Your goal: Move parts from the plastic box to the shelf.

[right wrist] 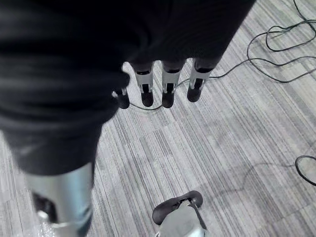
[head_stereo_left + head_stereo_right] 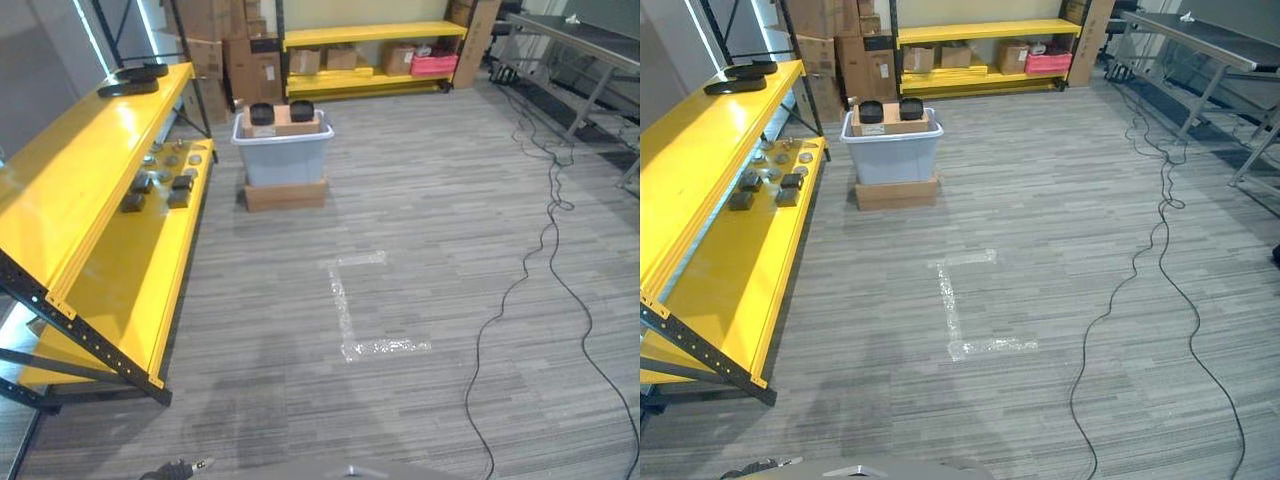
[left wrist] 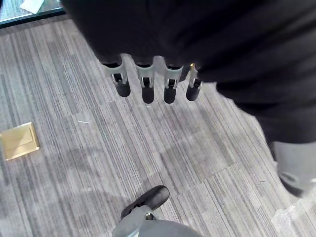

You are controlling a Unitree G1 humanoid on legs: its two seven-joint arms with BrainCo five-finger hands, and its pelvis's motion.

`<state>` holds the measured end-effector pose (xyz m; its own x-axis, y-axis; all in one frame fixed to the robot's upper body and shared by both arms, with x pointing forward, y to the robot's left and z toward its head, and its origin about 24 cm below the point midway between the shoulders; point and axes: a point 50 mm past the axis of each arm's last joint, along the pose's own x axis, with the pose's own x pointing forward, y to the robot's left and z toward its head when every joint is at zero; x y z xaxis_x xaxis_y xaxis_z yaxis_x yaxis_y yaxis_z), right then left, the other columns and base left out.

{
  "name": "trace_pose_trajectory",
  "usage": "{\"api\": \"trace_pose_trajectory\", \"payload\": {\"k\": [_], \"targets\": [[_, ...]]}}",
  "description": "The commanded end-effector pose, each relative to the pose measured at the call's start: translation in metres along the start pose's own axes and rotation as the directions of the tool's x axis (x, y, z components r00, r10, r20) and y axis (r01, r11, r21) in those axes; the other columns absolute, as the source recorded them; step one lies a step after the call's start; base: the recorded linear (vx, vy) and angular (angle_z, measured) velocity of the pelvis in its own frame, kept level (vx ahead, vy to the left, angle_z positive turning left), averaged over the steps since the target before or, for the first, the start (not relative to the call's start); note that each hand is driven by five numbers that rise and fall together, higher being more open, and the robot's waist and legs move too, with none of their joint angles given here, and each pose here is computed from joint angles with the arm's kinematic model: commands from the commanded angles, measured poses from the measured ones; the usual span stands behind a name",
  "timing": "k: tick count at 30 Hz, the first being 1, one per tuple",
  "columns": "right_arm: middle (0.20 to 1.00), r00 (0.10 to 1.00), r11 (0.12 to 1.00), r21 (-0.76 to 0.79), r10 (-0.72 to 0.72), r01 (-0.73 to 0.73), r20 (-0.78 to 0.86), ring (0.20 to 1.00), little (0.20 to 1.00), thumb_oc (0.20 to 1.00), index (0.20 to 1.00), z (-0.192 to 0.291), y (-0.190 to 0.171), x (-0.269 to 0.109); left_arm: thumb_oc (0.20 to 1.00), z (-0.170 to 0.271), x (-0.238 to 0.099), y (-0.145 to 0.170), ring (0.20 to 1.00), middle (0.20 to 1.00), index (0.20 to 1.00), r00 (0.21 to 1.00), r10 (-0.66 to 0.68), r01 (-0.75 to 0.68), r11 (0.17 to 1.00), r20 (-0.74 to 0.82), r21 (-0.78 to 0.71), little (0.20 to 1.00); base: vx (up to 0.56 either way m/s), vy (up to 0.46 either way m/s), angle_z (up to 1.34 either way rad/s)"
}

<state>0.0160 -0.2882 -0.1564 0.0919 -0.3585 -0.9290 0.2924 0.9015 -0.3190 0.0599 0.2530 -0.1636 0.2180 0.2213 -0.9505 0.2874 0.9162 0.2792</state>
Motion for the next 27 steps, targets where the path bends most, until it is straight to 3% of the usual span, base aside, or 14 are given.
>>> {"api": "trace_pose_trajectory", "payload": {"k": [1,27], "targets": [[1.000,1.000,1.000,0.019,-0.020,0.020,0.020,1.000,1.000,1.000,1.000,0.010,0.000,0.001,1.000,0.008,0.001,0.009,1.000,1.000,1.000,1.000,0.024,-0.025,0.999,0.019,0.040,1.000,0.00,0.000,0.00],[1.000,0.998,0.999,-0.048,0.014,-0.016,-0.055,1.000,1.000,1.000,1.000,-0.004,0.001,0.000,1.000,0.006,0.001,0.001,1.000,1.000,1.000,1.000,-0.007,0.008,0.998,-0.007,0.058,1.000,0.00,0.000,0.00]]}}
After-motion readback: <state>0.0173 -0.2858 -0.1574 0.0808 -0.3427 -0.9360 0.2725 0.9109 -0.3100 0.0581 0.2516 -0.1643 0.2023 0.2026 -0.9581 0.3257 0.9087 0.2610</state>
